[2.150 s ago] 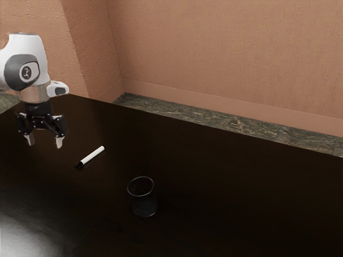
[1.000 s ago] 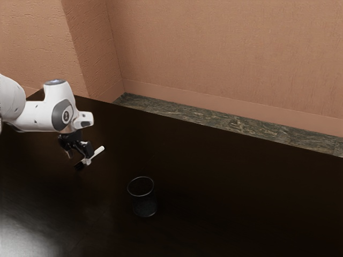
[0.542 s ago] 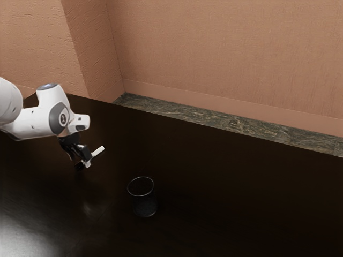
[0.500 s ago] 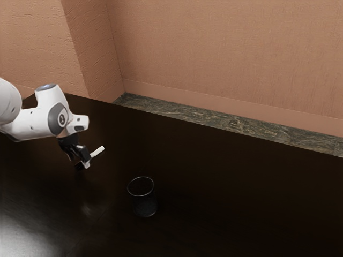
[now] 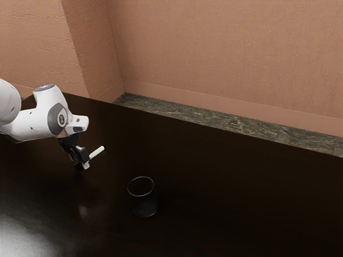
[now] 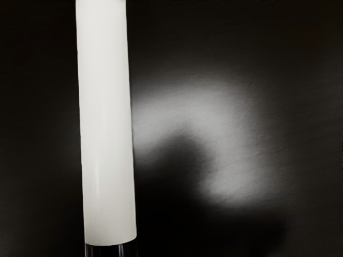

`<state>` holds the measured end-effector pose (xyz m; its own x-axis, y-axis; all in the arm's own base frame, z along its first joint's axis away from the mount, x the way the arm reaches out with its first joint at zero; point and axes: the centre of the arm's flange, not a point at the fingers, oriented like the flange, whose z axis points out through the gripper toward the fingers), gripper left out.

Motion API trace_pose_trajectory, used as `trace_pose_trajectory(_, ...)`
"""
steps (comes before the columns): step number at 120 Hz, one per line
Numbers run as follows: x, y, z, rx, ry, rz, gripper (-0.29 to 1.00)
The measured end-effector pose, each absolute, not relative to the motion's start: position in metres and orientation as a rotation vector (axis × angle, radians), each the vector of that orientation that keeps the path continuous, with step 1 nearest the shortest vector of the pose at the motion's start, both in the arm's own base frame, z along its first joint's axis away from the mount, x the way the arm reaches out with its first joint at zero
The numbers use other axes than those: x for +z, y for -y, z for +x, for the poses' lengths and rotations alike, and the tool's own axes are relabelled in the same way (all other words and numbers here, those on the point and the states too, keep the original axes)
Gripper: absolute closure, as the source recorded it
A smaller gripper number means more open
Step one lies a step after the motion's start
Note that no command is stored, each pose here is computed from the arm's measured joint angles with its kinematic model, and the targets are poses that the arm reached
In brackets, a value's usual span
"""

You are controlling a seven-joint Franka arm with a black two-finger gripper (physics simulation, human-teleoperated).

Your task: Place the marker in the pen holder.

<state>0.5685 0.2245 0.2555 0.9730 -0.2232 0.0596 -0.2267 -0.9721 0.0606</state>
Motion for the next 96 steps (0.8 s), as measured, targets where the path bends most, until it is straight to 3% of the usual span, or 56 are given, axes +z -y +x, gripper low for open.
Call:
trace_pose_trajectory(15,0.256,-0.224,0.569,0.083,0.351,3.054,0.23)
trace_pose_trajectory(33,0.256,-0.223,0.569,0.083,0.339,3.054,0.33)
trace_pose_trajectory(96,0.251,-0.219,0.558,0.055,0.275,3.047,0.41)
